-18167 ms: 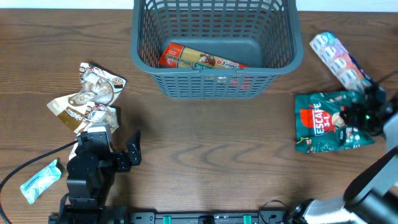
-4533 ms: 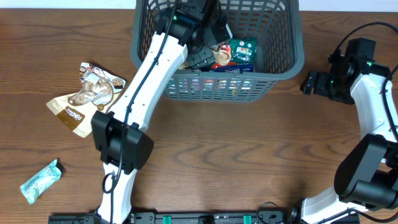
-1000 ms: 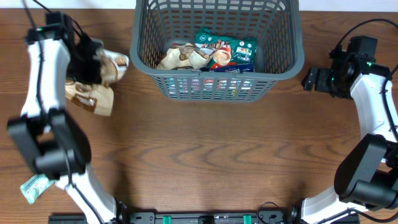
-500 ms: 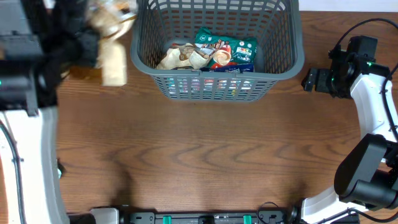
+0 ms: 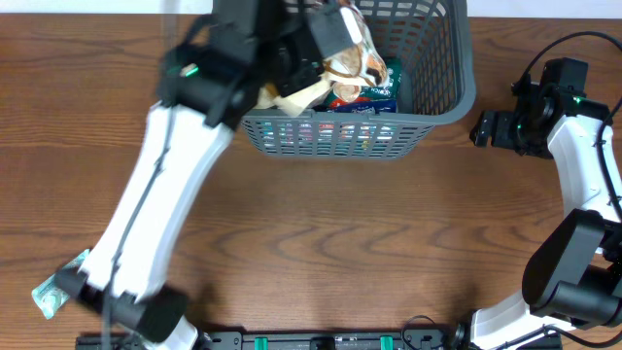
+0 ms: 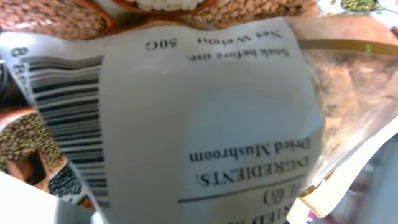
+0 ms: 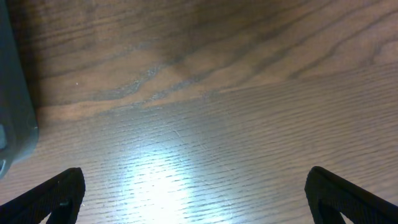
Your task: Pack container
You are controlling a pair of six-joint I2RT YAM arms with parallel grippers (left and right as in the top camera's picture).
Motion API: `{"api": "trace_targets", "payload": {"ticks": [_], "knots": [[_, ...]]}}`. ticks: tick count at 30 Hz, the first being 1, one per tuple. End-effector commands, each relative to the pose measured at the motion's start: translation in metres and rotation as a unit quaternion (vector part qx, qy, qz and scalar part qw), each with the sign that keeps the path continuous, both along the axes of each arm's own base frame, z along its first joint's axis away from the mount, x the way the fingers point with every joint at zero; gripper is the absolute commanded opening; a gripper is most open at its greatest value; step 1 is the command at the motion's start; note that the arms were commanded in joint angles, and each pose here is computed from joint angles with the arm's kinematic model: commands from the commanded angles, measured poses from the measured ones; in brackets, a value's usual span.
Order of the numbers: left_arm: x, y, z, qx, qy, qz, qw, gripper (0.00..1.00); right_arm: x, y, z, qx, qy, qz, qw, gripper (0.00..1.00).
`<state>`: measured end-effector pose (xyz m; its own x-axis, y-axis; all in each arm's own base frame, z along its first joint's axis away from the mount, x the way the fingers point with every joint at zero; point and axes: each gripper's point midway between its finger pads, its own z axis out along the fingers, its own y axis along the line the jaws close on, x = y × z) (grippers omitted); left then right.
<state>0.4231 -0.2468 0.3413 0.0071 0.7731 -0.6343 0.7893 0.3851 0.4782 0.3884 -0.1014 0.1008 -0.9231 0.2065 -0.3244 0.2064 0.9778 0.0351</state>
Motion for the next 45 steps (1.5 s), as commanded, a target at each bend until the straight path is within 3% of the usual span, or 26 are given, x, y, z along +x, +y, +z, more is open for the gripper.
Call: {"api": "trace_targets", "payload": {"ticks": [1,8,9,11,15,19,24,29,33,38,41,45], "knots": [[0.020,-0.006,-0.037,0.045,0.005,-0.026,0.999,0.05,-0.002,0.004,0.003,0.000,-0.001,0.009,1.000,0.99],[0.037,-0.015,-0.115,0.068,0.094,-0.012,0.993,0.09,-0.005,0.004,0.002,0.002,0.006,0.009,1.000,0.99],[0.035,-0.014,-0.121,0.072,0.103,-0.012,0.992,0.17,-0.005,0.004,0.002,0.002,0.006,0.009,1.000,0.99],[0.031,-0.012,-0.127,0.079,0.117,-0.012,0.990,0.59,-0.005,0.004,0.002,0.002,0.006,0.010,1.000,0.99],[0.027,-0.007,-0.126,0.073,0.132,0.007,0.989,0.95,-0.005,0.004,0.002,0.000,0.006,0.013,1.000,0.99],[0.025,0.004,-0.109,0.085,0.112,0.026,0.990,0.99,-0.005,0.004,0.002,0.000,0.006,0.013,1.000,0.99],[0.028,0.043,-0.045,0.087,0.039,0.130,0.987,0.99,-0.004,0.004,0.002,-0.001,0.004,0.017,1.000,0.99],[0.009,0.080,0.031,0.011,-0.008,0.195,0.981,0.99,-0.004,0.004,0.002,-0.002,0.004,0.018,1.000,0.99],[-0.016,0.124,0.079,-0.048,-0.037,0.264,0.963,0.99,-0.004,0.004,0.002,-0.003,0.004,0.022,1.000,0.99],[-0.074,0.210,0.086,-0.023,-0.017,0.413,0.910,0.99,-0.003,0.004,0.003,-0.005,0.003,0.027,1.000,0.99],[-0.126,0.269,0.076,-0.014,0.019,0.535,0.844,0.99,-0.004,0.004,0.003,-0.006,0.003,0.029,1.000,0.99],[-0.184,0.317,0.071,-0.082,0.051,0.660,0.745,0.99,-0.003,0.004,0.003,-0.006,0.003,0.029,1.000,0.99]]}}
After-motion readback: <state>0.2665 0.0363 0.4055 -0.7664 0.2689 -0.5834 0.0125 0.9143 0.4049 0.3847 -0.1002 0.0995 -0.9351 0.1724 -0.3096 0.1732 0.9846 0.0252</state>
